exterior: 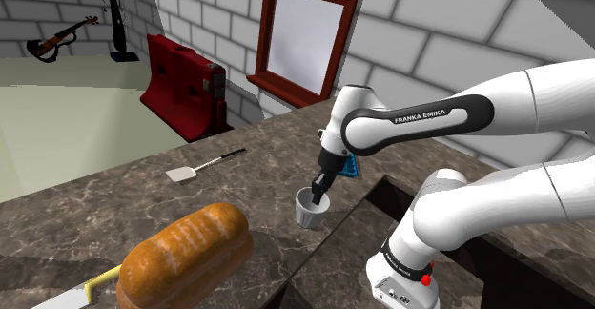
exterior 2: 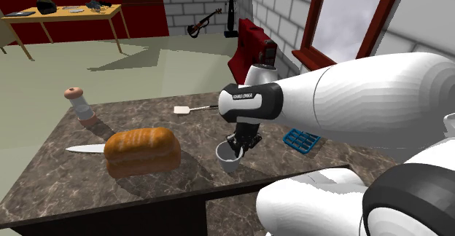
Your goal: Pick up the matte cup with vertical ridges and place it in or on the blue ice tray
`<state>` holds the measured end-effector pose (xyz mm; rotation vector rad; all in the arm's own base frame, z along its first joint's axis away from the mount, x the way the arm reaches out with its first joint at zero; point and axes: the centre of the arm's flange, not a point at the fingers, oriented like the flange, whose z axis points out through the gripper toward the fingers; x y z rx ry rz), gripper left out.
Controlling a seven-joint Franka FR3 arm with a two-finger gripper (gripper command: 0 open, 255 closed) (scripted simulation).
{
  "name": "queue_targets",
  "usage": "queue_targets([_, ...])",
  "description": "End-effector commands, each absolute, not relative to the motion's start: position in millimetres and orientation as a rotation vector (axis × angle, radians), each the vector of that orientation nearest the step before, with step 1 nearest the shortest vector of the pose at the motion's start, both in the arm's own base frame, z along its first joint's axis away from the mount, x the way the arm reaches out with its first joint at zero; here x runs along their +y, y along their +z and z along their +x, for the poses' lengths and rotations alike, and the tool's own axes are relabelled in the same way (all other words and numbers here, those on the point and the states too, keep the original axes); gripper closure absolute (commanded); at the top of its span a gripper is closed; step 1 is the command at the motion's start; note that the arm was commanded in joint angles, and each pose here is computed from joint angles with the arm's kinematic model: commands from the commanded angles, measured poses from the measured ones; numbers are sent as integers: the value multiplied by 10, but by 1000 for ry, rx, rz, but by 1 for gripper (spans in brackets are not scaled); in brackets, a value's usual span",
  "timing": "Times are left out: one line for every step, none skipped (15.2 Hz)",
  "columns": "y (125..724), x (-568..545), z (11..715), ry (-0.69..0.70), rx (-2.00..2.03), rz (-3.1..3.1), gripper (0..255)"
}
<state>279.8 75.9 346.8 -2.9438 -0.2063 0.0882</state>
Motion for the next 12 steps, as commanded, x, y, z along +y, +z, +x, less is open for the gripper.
queue_targets([3463, 758, 2796, 90, -206, -2945, 255])
queue_targets([3463, 757, 2796, 90, -206, -2945, 255])
queue_targets([3516, 757, 2796, 90, -206, -2945, 255])
queue_targets([3568, 757, 2796, 90, -206, -2945, 255])
queue_targets([3621, 757, 2796, 90, -206, -2945, 255])
queue_targets([3674, 757, 2796, 90, -206, -2945, 255])
queue_targets([3727, 757, 2796, 90, -206, -2945, 255])
queue_targets([3780, 757, 2796, 90, -206, -2945, 255])
queue_targets([3832, 757, 2796, 90, -206, -2945, 255])
queue_targets([3885, 757, 2796, 90, -206, -2945, 255])
queue_targets([3938, 757, 2796, 90, -206, -2945, 255])
queue_targets([3991, 757, 2796, 90, -206, -2945, 255])
